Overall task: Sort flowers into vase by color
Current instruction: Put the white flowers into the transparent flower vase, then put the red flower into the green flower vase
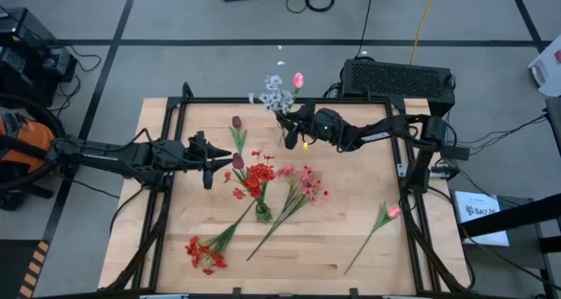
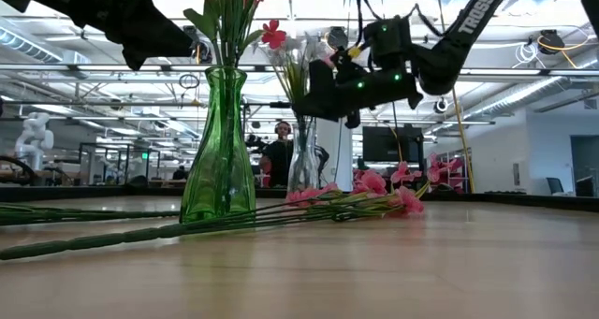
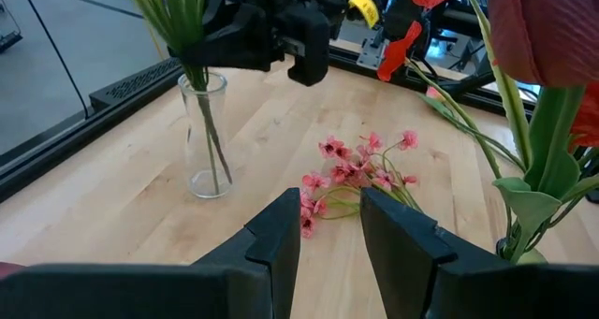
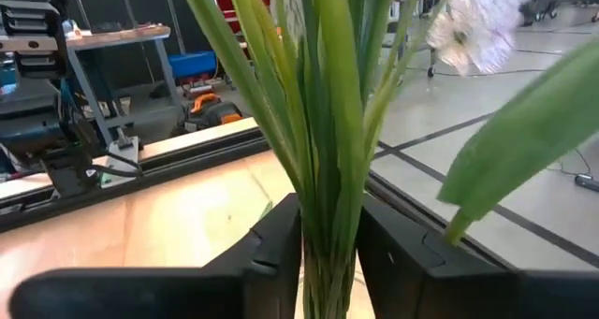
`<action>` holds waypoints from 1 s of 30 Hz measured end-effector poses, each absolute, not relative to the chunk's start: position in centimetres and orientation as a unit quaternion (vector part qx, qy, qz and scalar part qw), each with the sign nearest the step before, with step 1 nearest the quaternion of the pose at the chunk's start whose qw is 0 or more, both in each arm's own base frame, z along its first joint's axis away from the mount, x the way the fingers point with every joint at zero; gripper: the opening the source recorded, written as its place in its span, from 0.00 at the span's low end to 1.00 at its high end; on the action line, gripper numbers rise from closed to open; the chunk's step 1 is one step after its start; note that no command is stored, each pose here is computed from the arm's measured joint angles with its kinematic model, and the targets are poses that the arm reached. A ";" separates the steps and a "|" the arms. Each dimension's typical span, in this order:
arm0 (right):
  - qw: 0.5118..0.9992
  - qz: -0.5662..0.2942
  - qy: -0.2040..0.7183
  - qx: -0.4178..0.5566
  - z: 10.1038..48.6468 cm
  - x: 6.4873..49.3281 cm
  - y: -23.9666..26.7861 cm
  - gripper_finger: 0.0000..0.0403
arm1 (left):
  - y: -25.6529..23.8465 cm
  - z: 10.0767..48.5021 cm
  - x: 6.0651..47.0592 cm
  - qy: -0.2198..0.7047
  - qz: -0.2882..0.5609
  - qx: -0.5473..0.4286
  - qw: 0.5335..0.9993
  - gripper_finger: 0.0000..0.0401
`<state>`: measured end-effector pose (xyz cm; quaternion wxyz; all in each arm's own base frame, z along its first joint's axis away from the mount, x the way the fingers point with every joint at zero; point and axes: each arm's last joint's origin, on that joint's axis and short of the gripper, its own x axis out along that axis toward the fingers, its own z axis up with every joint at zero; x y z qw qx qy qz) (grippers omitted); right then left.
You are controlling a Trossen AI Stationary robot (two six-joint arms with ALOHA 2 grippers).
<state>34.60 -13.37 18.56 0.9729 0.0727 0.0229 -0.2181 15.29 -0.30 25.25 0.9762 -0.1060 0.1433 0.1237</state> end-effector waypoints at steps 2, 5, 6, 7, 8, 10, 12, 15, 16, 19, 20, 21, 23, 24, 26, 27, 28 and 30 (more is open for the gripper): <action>0.973 -0.219 0.030 0.069 19.3 34.3 -13.3 0.25 | -0.3 25.2 15.3 0.143 0.124 -0.106 0.976 0.31; 0.972 -0.220 0.039 0.065 20.5 33.7 -13.1 0.28 | -0.3 25.2 15.3 0.143 0.124 -0.105 0.976 0.31; 0.972 -0.220 0.045 0.066 20.8 33.5 -13.1 0.29 | -0.3 25.2 15.3 0.143 0.125 -0.105 0.976 0.31; 0.972 -0.221 0.050 0.066 21.1 33.3 -13.0 0.30 | -0.3 25.2 15.3 0.143 0.127 -0.105 0.976 0.31; 0.972 -0.221 0.054 0.066 21.4 33.2 -12.9 0.30 | -0.3 25.2 15.3 0.143 0.129 -0.105 0.976 0.31; 0.971 -0.221 0.063 0.067 21.8 32.8 -12.8 0.32 | -0.3 25.2 15.3 0.142 0.130 -0.104 0.976 0.31; 0.970 -0.221 0.075 0.070 22.0 32.6 -12.7 0.33 | -0.3 25.3 15.3 0.142 0.130 -0.104 0.976 0.31; 0.967 -0.223 0.098 0.078 22.2 32.1 -12.5 0.35 | -0.2 25.2 15.3 0.142 0.133 -0.104 0.975 0.31; 0.966 -0.223 0.102 0.079 22.4 32.0 -12.4 0.35 | -0.2 25.2 15.3 0.141 0.137 -0.104 0.975 0.31; 0.965 -0.224 0.114 0.078 23.0 31.4 -12.2 0.36 | -0.1 25.3 15.3 0.137 0.156 -0.104 0.973 0.30; 0.964 -0.225 0.116 0.077 23.3 31.2 -12.2 0.37 | -0.1 25.3 15.2 0.137 0.161 -0.103 0.972 0.31; 0.964 -0.225 0.119 0.077 23.6 30.9 -12.1 0.37 | -0.1 25.3 15.2 0.136 0.166 -0.102 0.971 0.30; 0.963 -0.225 0.125 0.077 24.2 30.4 -11.9 0.37 | 0.0 25.3 15.2 0.134 0.173 -0.102 0.970 0.30; 0.963 -0.225 0.128 0.077 24.5 30.1 -11.8 0.37 | 0.0 25.3 15.2 0.134 0.176 -0.101 0.970 0.30; 0.961 -0.227 0.135 0.082 25.1 29.5 -11.5 0.37 | 0.1 25.3 15.2 0.129 0.191 -0.111 0.967 0.30; 0.960 -0.228 0.140 0.087 25.4 29.2 -11.4 0.37 | 0.1 25.3 15.2 0.123 0.205 -0.125 0.963 0.30; 0.959 -0.228 0.144 0.091 25.6 28.8 -11.3 0.37 | 0.2 25.3 15.1 0.117 0.221 -0.139 0.958 0.30; 0.957 -0.229 0.155 0.093 26.1 28.1 -11.0 0.37 | 0.4 25.2 15.0 0.111 0.247 -0.150 0.951 0.30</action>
